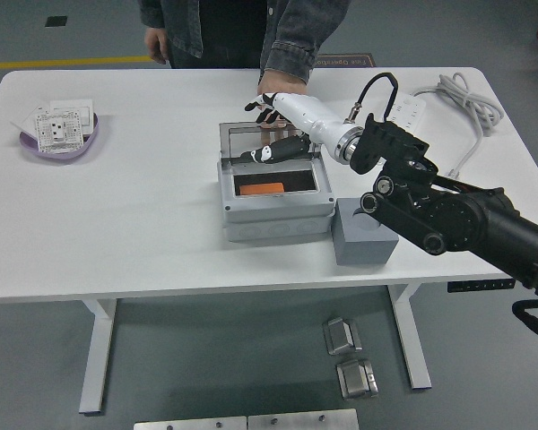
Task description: Pick up the cylinder from the cube,place it in the box,flap close box
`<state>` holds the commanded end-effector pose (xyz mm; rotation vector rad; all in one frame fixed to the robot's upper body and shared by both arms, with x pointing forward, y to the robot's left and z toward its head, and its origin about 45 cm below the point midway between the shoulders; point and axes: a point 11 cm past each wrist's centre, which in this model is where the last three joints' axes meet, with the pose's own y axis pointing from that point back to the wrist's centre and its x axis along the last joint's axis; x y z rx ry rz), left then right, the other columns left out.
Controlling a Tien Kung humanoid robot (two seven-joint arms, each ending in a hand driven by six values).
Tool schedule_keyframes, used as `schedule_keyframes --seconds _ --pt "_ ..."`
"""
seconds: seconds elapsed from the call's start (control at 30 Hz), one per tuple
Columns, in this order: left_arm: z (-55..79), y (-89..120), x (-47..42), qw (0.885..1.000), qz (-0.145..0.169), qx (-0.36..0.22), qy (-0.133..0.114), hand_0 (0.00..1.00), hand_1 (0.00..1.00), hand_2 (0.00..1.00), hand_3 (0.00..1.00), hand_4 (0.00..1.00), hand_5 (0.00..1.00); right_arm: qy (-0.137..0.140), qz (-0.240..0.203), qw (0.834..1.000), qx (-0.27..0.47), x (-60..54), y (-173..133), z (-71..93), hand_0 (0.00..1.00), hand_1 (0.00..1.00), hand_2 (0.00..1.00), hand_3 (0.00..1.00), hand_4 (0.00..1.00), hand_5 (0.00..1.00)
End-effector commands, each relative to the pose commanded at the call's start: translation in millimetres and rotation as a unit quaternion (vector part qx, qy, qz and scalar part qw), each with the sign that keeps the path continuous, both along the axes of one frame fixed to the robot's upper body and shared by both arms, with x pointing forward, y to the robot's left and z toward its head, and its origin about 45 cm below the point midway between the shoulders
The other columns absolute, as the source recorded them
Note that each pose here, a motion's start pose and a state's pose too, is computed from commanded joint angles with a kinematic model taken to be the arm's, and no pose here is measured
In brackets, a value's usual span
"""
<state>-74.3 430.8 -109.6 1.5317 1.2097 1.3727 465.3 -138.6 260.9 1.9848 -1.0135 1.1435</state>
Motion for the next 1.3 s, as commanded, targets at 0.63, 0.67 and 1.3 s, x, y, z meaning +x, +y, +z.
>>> schedule_keyframes --seconds 0.63,0.67,1.3 --pt "-1.3 -3.2 2.7 1.000 -0.011 -0.006 0.004 0.627 0.590 0.557 0.597 0.497 0.095 0.017 -0.024 0.999 0.019 6.9 -11.1 -17.3 0.615 0.557 0.650 0.784 0.941 0.495" --pt "-1.5 -3.7 3.4 1.000 -0.012 -0.007 0.004 0.627 0.590 0.557 0.597 0.497 0.095 0.021 -0.027 0.999 0.020 6.5 -12.3 -21.7 0.615 0.557 0.650 0.784 0.941 0.495" --pt "-2.5 -7.4 0.6 1.000 -0.009 -0.011 0.003 0.628 0.590 0.557 0.596 0.488 0.100 0.005 0.030 0.998 -0.055 -37.6 -5.9 -25.4 0.596 0.538 0.637 0.768 0.917 0.479"
